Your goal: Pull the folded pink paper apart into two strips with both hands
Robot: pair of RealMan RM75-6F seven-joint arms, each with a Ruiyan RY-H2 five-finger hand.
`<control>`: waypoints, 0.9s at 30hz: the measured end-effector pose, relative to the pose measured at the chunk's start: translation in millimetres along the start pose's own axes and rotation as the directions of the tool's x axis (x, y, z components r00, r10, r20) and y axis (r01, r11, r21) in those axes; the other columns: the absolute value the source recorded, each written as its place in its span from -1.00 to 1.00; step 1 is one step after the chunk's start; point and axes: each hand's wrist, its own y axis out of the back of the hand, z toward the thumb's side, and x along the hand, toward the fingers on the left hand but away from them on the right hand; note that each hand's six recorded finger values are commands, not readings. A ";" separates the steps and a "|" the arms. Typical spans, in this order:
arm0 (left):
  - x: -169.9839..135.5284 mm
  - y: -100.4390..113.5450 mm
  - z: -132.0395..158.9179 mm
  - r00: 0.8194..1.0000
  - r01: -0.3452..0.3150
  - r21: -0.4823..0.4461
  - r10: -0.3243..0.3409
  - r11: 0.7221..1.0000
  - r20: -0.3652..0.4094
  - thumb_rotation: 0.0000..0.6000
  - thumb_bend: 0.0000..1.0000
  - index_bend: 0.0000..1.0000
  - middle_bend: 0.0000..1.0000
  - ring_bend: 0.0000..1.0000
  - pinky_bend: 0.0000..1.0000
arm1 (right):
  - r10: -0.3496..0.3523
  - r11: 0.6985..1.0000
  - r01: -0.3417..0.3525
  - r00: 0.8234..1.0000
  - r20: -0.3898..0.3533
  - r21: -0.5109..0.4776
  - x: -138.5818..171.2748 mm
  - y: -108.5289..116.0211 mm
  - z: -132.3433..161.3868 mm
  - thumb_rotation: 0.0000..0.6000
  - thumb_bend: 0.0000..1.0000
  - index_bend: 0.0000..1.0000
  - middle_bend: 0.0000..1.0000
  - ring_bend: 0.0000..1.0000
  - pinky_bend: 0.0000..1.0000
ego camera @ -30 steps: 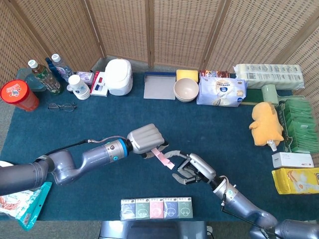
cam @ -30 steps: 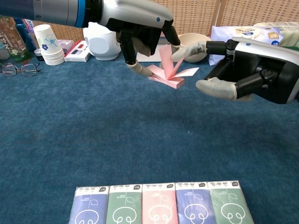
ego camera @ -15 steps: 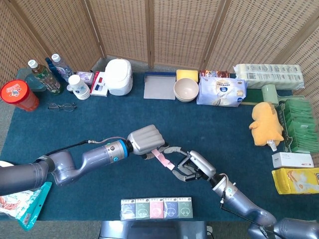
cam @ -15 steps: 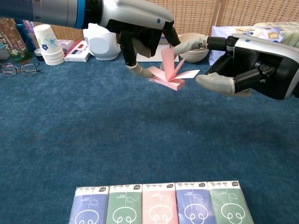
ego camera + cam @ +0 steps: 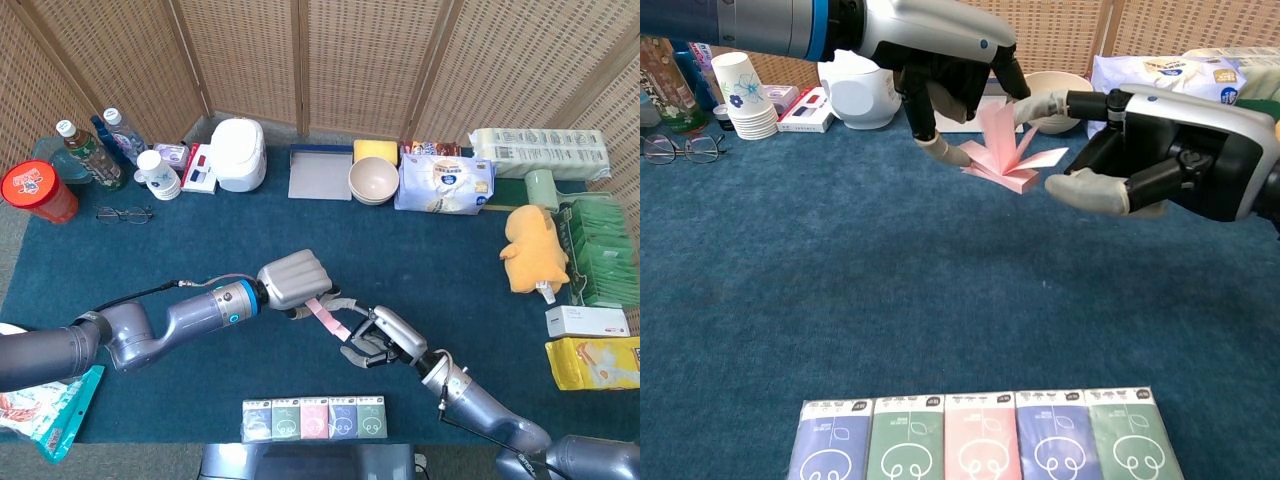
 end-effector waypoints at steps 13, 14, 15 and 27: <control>-0.6 -3.0 0.6 1.000 0.008 0.000 -0.008 1.000 0.003 1.00 -0.07 0.41 1.00 1.00 0.91 | -0.003 1.000 0.003 1.000 0.000 0.000 -1.2 0.2 -0.2 1.00 -0.15 -0.54 1.00 1.00 1.00; -0.7 -2.9 0.5 1.000 0.008 0.001 -0.008 1.000 0.003 1.00 -0.07 0.41 1.00 1.00 0.91 | -0.004 1.000 0.004 1.000 0.001 0.000 -1.2 0.5 -0.3 1.00 -0.15 -0.54 1.00 1.00 1.00; -0.8 -2.6 0.2 1.000 0.006 0.001 -0.006 1.000 0.003 1.00 -0.07 0.41 1.00 1.00 0.91 | -0.004 1.000 0.004 1.000 0.002 0.000 -1.3 0.9 -0.5 1.00 -0.15 -0.54 1.00 1.00 1.00; -0.8 -2.6 -2.0 1.000 0.003 -0.003 -0.003 1.000 -0.002 1.00 -0.07 0.41 1.00 1.00 0.91 | -0.007 1.000 0.007 1.000 0.008 0.004 -0.5 1.4 -3.4 1.00 -0.15 -0.44 1.00 1.00 1.00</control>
